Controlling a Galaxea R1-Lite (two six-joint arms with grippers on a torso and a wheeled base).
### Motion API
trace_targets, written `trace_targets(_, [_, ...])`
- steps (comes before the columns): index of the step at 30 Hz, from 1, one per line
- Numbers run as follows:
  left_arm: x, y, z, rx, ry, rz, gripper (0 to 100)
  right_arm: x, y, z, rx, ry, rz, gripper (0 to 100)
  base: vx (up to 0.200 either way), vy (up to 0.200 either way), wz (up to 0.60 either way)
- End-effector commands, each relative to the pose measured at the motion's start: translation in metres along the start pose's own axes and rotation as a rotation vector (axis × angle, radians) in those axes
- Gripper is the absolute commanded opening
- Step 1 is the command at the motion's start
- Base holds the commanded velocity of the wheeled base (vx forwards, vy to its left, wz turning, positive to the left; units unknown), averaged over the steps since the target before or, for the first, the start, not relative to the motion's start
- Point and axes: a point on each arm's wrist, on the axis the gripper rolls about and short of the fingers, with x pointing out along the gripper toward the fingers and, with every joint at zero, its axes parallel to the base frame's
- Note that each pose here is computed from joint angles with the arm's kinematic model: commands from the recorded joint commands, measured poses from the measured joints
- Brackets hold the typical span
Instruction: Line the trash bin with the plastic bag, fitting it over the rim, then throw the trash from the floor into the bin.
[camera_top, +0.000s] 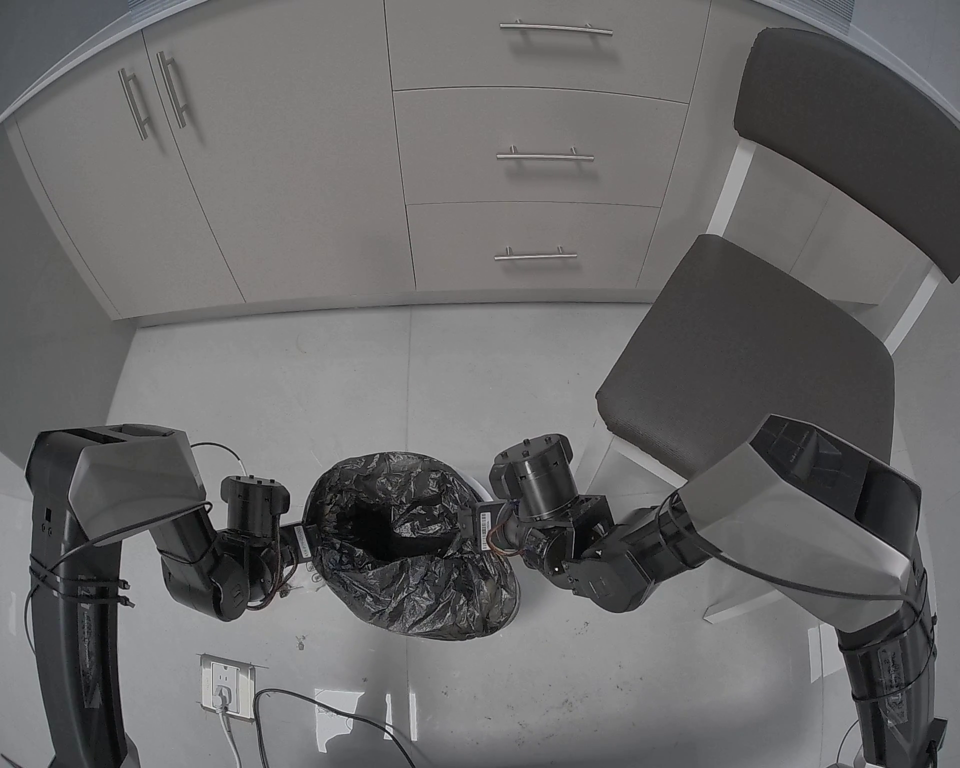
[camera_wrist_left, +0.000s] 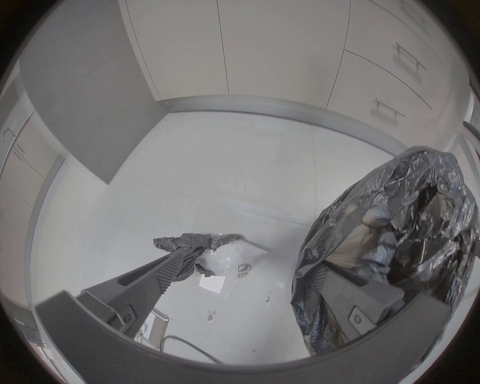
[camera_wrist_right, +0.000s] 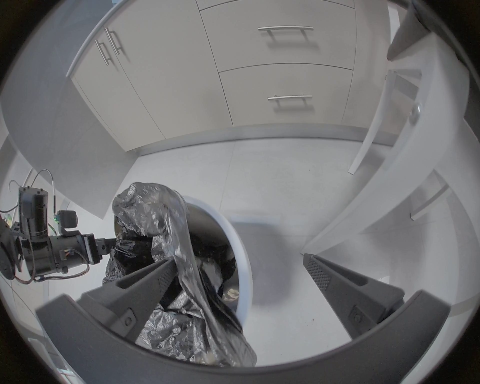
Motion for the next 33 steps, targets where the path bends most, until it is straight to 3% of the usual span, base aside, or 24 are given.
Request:
trace_targets(1, [0.007, -0.002, 0.003, -0.006, -0.015, -0.004, 100, 0.001, 0.003, 0.012, -0.010, -0.033, 0.010, 100, 0.000, 0.000, 0.00])
trace_targets(10, [0.002, -0.004, 0.005, -0.019, -0.029, -0.015, 100, 0.021, 0.012, 0.014, -0.047, -0.064, 0.018, 100, 0.000, 0.000, 0.00])
trace_targets(23, [-0.005, -0.007, 0.021, -0.032, -0.071, -0.031, 100, 0.005, 0.028, 0.032, -0.052, -0.057, 0.051, 100, 0.000, 0.000, 0.00])
trace_targets(33, [-0.005, -0.008, 0.019, -0.031, -0.068, -0.036, 100, 0.016, 0.030, 0.017, -0.067, -0.027, 0.048, 100, 0.000, 0.000, 0.00])
